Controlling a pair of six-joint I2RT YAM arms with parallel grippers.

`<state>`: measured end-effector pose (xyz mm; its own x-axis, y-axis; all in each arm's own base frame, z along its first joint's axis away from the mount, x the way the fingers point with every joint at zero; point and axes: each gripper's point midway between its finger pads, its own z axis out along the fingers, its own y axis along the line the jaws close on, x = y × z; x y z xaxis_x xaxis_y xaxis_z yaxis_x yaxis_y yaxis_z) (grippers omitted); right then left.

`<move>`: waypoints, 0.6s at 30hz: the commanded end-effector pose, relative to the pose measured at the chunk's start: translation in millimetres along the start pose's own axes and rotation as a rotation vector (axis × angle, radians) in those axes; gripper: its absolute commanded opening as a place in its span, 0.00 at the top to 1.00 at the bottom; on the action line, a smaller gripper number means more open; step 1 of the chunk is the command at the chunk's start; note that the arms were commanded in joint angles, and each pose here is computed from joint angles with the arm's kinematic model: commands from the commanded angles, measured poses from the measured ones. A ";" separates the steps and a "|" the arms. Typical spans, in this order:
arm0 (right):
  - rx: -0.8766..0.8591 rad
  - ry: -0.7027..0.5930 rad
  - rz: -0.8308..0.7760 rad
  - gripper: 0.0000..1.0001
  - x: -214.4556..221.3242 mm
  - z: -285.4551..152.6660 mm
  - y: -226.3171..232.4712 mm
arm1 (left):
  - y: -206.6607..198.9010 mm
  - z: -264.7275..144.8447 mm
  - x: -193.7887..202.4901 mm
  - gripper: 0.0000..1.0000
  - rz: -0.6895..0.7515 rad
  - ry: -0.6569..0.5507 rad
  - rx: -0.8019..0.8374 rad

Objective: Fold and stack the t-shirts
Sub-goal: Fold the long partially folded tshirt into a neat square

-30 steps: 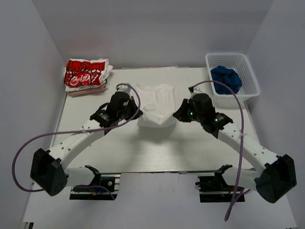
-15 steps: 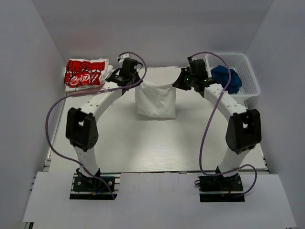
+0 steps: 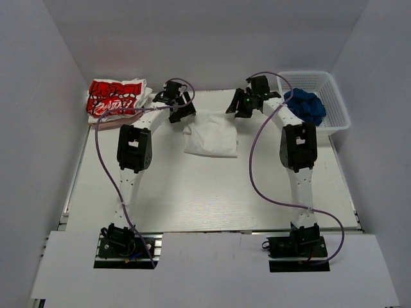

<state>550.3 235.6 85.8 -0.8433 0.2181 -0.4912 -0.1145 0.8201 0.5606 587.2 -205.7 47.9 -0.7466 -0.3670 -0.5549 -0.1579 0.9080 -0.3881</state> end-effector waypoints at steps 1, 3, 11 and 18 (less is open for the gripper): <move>-0.050 -0.049 -0.063 0.33 -30.6 -12.8 15.5 | -26.2 -34.8 -44.4 0.03 -0.023 -0.056 0.132; -0.055 -0.052 -0.112 0.14 -31.7 -18.7 21.5 | -26.8 -43.4 -43.3 0.00 0.001 -0.052 0.139; -0.046 -0.129 -0.188 0.10 2.2 -85.2 51.5 | -73.2 -134.8 -15.1 0.00 0.125 -0.083 0.345; -0.214 -0.031 -0.084 0.10 74.4 -85.9 57.5 | -114.6 -141.3 40.3 0.00 0.182 0.039 0.497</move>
<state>443.8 240.4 137.8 -0.8093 0.1491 -0.5681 -0.2559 0.7811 0.5695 499.0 -272.1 172.3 -0.7348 -0.2427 -0.6334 0.2086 0.8076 -0.5515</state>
